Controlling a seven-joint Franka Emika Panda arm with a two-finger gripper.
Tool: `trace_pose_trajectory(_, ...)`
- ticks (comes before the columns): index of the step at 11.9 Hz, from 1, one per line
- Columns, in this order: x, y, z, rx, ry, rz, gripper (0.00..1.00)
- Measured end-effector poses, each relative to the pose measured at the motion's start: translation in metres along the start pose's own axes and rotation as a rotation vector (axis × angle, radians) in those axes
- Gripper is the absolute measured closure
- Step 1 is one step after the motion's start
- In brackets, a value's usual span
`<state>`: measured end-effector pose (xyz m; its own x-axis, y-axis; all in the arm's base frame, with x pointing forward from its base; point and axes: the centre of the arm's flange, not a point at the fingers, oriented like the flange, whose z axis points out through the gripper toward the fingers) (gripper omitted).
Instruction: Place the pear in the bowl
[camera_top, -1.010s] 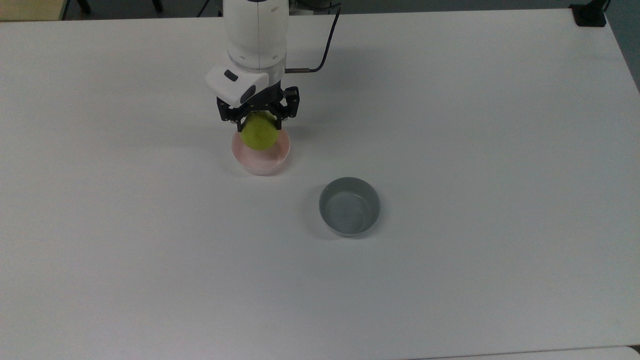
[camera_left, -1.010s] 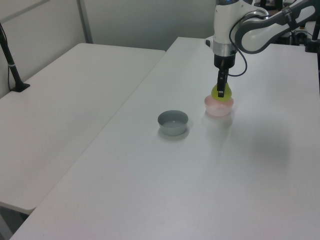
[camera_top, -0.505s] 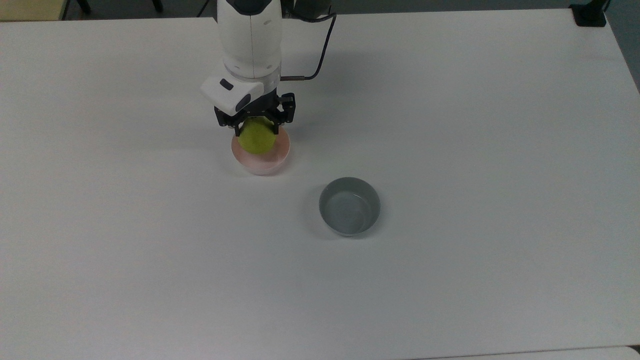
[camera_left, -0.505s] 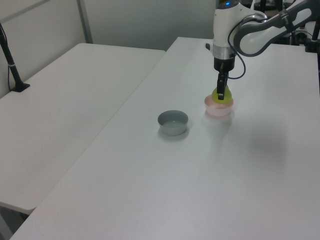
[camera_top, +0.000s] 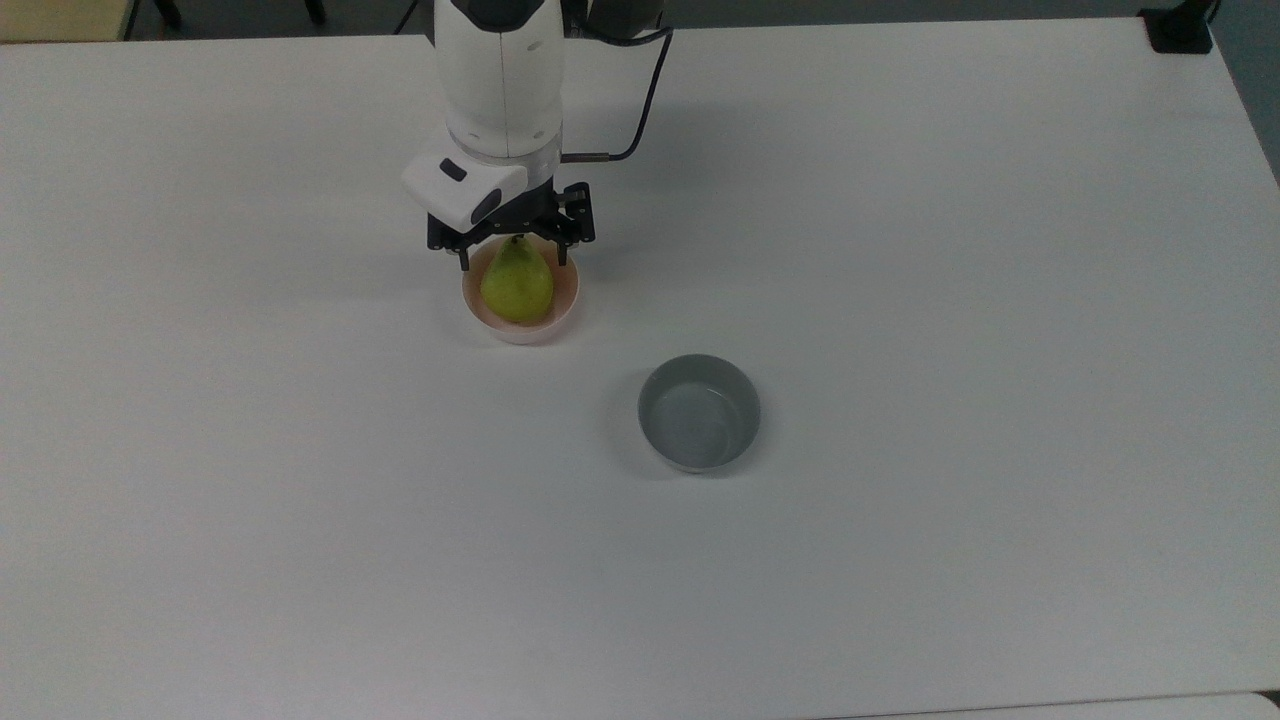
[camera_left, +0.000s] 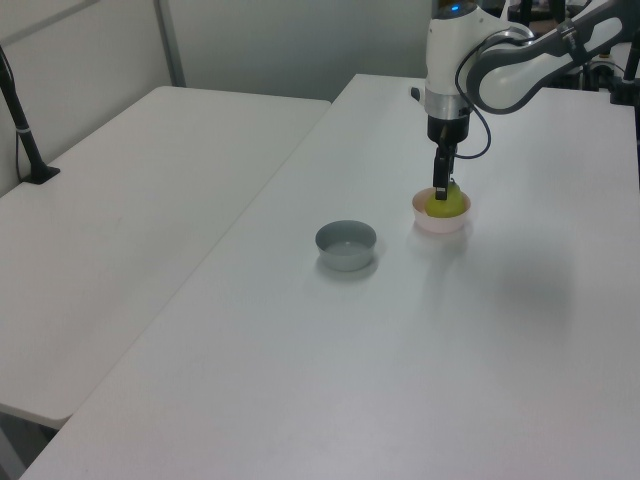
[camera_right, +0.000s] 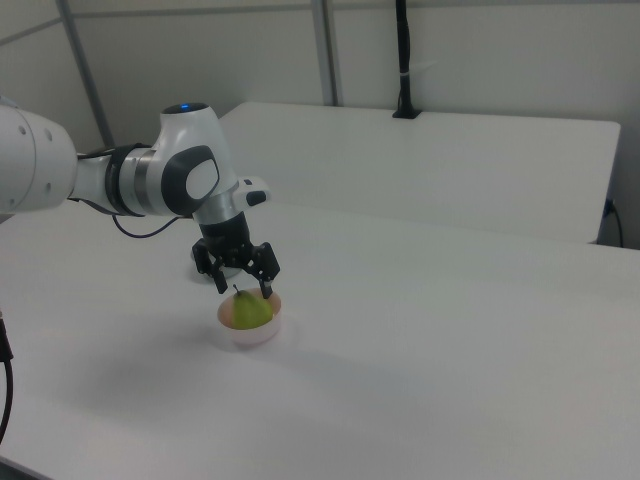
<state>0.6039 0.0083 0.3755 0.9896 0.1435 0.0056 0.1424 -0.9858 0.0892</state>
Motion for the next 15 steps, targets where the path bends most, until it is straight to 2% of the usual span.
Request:
trace_pose_trajectory(3, 0.007, 0.002, -0.02, -0.006, 0.038, 0.093, 0.0)
trace_pose_trajectory(6, 0.012, -0.004, -0.086, -0.033, 0.035, 0.164, 0.0)
trace_pose_trajectory(9, 0.004, -0.024, -0.15, -0.058, 0.011, 0.25, 0.0)
trace_pose_trajectory(10, 0.003, -0.026, -0.161, -0.052, 0.019, 0.272, 0.0)
trace_pose_trajectory(12, 0.001, -0.016, -0.17, 0.018, 0.023, 0.327, 0.0)
trace_pose_trajectory(13, -0.003, -0.01, -0.175, 0.028, 0.017, 0.336, 0.0)
trace_pose_trajectory(15, -0.017, -0.017, -0.189, 0.021, -0.02, 0.274, 0.0)
